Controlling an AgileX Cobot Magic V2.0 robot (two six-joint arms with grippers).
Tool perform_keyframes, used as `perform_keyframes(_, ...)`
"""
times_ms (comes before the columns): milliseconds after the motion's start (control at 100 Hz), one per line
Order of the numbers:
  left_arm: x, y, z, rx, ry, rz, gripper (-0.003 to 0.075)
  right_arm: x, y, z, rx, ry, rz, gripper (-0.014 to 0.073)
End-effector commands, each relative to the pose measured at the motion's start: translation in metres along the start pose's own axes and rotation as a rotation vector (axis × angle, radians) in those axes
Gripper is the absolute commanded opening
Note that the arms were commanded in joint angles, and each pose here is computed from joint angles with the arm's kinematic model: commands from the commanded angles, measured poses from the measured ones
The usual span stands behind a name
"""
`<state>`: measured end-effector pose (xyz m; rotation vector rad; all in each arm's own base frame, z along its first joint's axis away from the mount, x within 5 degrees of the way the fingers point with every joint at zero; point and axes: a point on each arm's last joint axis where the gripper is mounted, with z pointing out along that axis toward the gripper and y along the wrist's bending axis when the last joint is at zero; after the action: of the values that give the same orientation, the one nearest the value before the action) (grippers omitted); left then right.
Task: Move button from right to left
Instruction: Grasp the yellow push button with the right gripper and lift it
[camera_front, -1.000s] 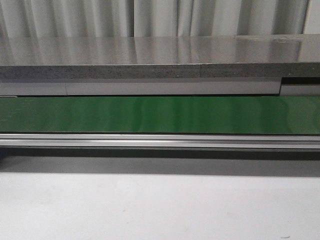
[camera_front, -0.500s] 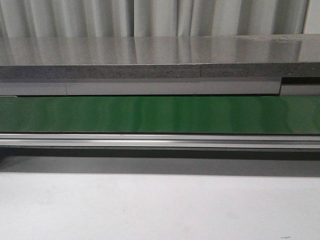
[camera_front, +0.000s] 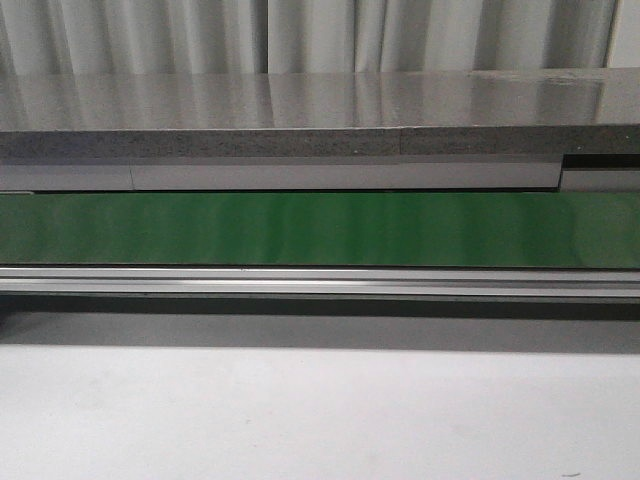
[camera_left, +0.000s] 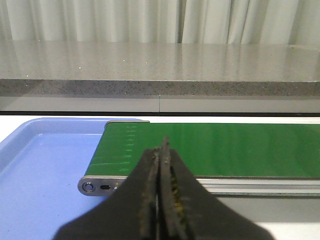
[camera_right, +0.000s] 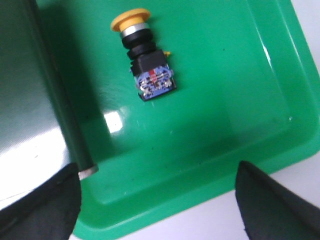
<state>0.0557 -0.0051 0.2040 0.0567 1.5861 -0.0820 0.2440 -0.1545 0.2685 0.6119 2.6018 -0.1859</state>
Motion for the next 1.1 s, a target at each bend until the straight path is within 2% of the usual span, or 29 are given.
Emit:
perform_keyframes(0, 0.007, 0.000, 0.000, -0.002, -0.063, -0.019, -0.0020, -0.018, -0.004, -0.001, 0.022, -0.122, -0.040, 0.0623)
perform_keyframes(190, 0.007, 0.000, 0.000, -0.002, -0.063, -0.019, -0.0020, -0.023, -0.005, 0.038, 0.014, -0.085, -0.302, 0.0623)
perform_keyframes(290, 0.007, 0.000, 0.000, -0.002, -0.063, -0.019, -0.0020, -0.027, -0.003, 0.056, -0.003, -0.108, -0.367, 0.0623)
perform_keyframes(480, 0.007, 0.000, 0.000, -0.002, -0.063, -0.019, -0.0020, -0.037, -0.003, 0.077, -0.018, -0.142, -0.344, 0.0623)
perform_keyframes(740, 0.007, 0.000, 0.000, -0.002, -0.063, -0.019, -0.0020, -0.052, -0.003, 0.099, -0.058, -0.107, -0.308, 0.0623)
perform_keyframes(970, 0.007, 0.000, 0.000, -0.002, -0.063, -0.019, -0.0020, -0.052, -0.002, 0.113, -0.094, -0.043, -0.300, 0.0623)
perform_keyframes(1090, 0.007, 0.000, 0.000, -0.002, -0.063, -0.019, -0.0020, -0.054, -0.001, 0.115, -0.101, -0.032, -0.301, 0.0561)
